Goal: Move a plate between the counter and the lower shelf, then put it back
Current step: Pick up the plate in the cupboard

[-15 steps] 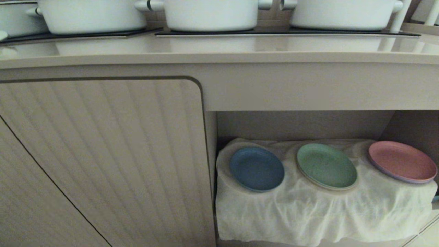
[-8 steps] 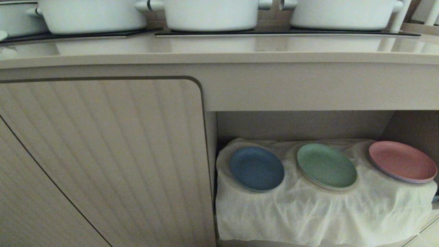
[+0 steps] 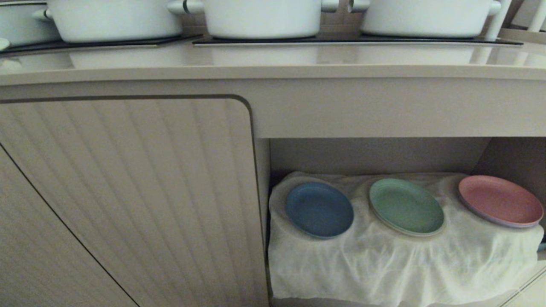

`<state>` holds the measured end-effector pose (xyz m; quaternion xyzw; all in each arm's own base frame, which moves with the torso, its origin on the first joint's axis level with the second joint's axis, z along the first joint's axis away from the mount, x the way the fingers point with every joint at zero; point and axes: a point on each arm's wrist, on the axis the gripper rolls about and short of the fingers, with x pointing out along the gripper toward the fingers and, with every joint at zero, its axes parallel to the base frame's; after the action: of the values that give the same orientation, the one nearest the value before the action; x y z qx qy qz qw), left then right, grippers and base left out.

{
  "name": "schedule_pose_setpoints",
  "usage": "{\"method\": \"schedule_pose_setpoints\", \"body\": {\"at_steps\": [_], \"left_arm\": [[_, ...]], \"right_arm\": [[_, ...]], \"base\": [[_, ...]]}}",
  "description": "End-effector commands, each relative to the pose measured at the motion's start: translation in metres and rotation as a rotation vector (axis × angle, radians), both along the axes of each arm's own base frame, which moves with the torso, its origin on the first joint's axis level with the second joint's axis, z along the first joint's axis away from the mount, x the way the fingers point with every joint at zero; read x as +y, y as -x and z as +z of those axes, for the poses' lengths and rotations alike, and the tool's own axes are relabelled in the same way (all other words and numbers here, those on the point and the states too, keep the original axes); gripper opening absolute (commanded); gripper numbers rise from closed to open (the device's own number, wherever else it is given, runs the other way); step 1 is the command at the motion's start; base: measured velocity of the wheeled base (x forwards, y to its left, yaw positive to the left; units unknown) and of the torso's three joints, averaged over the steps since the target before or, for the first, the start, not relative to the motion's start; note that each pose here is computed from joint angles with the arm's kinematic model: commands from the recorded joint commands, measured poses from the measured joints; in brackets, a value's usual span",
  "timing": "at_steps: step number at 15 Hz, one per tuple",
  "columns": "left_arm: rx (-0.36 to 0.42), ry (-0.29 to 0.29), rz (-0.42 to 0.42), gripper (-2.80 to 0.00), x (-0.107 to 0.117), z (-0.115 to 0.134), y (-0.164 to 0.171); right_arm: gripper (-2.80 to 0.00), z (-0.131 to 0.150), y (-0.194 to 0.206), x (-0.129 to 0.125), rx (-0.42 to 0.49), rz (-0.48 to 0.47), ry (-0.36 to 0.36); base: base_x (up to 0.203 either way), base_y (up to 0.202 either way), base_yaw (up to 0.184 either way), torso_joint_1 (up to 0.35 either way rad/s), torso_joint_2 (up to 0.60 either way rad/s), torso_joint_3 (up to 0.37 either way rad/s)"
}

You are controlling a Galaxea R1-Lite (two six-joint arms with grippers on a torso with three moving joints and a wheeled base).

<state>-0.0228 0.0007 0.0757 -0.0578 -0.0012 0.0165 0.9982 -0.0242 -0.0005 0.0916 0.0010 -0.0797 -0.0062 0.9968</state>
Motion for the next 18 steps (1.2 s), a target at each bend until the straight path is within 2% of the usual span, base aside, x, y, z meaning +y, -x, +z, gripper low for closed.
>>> {"method": "schedule_pose_setpoints", "body": {"at_steps": [1, 6, 9, 11, 13, 16, 18], "left_arm": [[-0.001, 0.001, 0.001, -2.80, 0.0000, 0.0001, 0.0001], [0.000, 0.001, 0.001, -2.80, 0.0000, 0.0000, 0.0000], [0.000, 0.001, 0.001, -2.80, 0.0000, -0.0002, 0.0000], [-0.001, 0.001, 0.001, -2.80, 0.0000, 0.0001, 0.0001], [0.000, 0.001, 0.001, -2.80, 0.0000, -0.0002, 0.0000], [-0.001, 0.001, 0.001, -2.80, 0.0000, 0.0000, 0.0000], [0.000, 0.001, 0.001, -2.80, 0.0000, -0.0002, 0.0000]], "right_arm": [[-2.80, 0.0002, -0.0001, 0.0000, 0.000, 0.000, 0.000], [-2.80, 0.0002, -0.0001, 0.0000, 0.000, 0.001, 0.004], [-2.80, 0.0003, -0.0001, -0.0001, -0.002, 0.007, -0.039], [-2.80, 0.0003, -0.0001, -0.0001, -0.002, 0.005, -0.038], [-2.80, 0.0002, -0.0001, -0.0001, -0.001, 0.003, -0.024], [-2.80, -0.0002, -0.0001, 0.0001, 0.004, -0.002, 0.045], [-2.80, -0.0002, -0.0001, 0.0001, 0.003, 0.000, 0.037]], "base": [[0.000, 0.000, 0.000, 0.000, 0.00, 0.000], [0.000, 0.000, 0.000, 0.000, 0.00, 0.000], [0.000, 0.000, 0.000, 0.000, 0.00, 0.000], [0.000, 0.000, 0.000, 0.000, 0.00, 0.000], [0.000, 0.000, 0.000, 0.000, 0.00, 0.000], [0.000, 0.000, 0.000, 0.000, 0.00, 0.000], [0.000, 0.000, 0.000, 0.000, 0.00, 0.000]]}}
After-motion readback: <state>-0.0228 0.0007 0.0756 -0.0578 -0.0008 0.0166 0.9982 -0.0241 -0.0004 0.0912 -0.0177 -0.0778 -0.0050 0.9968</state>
